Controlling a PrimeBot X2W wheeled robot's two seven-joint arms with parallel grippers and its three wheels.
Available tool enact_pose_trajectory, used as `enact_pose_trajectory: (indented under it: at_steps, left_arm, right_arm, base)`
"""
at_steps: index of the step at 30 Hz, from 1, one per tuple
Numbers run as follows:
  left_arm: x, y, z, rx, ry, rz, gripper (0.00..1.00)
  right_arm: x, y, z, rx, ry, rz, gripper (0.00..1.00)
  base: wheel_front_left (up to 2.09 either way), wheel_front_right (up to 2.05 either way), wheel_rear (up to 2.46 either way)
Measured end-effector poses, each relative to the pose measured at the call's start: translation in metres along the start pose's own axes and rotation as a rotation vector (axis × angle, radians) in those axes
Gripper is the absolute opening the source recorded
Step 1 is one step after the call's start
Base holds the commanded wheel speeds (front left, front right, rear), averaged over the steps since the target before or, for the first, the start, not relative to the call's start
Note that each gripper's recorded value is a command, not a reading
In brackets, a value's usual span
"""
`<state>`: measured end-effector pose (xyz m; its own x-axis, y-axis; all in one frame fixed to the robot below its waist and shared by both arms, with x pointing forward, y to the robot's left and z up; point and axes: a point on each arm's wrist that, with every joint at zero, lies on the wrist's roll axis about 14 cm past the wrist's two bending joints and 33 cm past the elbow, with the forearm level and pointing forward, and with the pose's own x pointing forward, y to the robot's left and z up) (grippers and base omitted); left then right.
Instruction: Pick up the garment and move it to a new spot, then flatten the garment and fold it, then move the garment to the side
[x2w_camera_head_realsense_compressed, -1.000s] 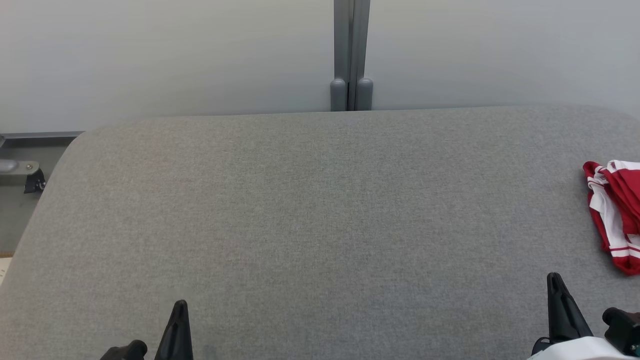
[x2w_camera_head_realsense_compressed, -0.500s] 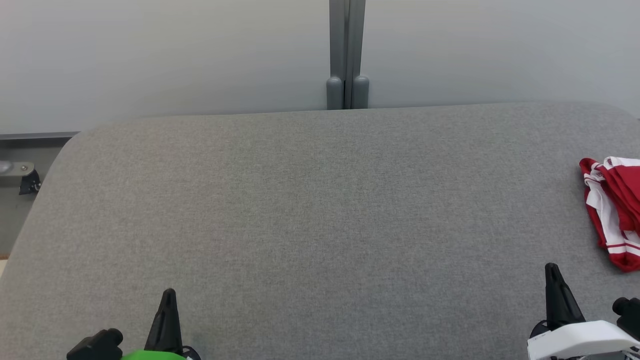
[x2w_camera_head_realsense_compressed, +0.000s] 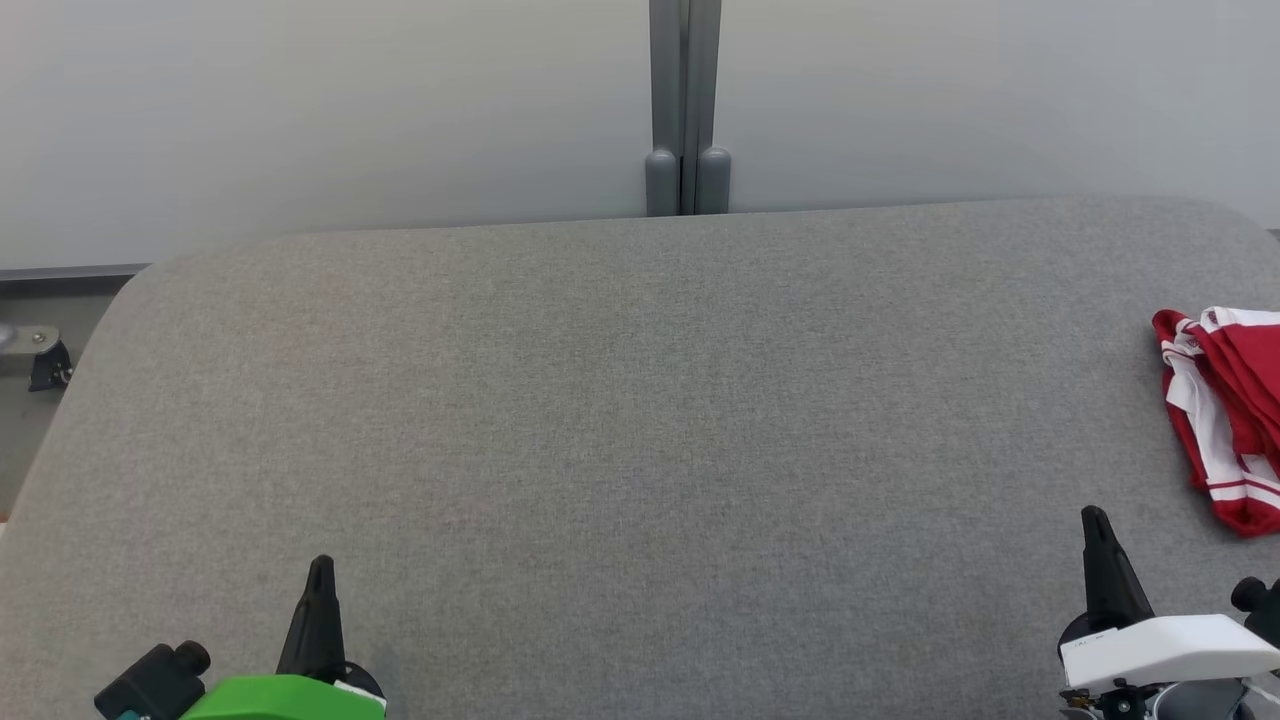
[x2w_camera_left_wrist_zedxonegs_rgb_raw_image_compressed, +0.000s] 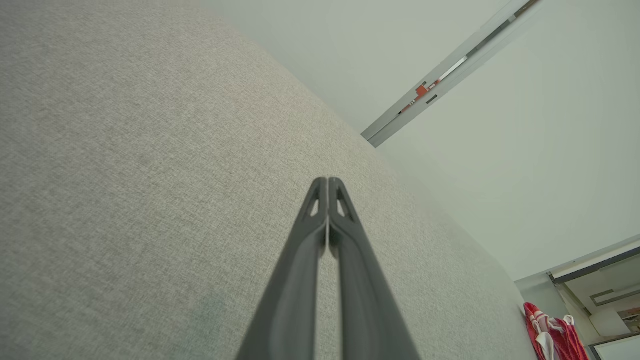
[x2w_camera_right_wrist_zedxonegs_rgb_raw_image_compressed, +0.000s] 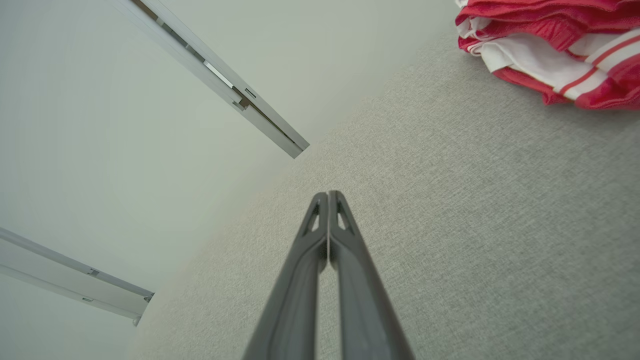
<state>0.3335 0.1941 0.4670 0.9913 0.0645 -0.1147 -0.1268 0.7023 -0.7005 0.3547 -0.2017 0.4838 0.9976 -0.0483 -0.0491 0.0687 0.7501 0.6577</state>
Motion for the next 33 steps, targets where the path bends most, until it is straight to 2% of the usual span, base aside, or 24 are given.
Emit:
enact_pose_trajectory:
  at_steps: [33]
  left_arm:
    - [0.023, -0.009, 0.014, -0.371, 0.008, -0.029, 0.0]
  right_arm:
    - [0.016, 0.006, 0.003, 0.406, 0.017, 0.004, 0.0]
  base:
    - [0.0, 0.0, 0.0]
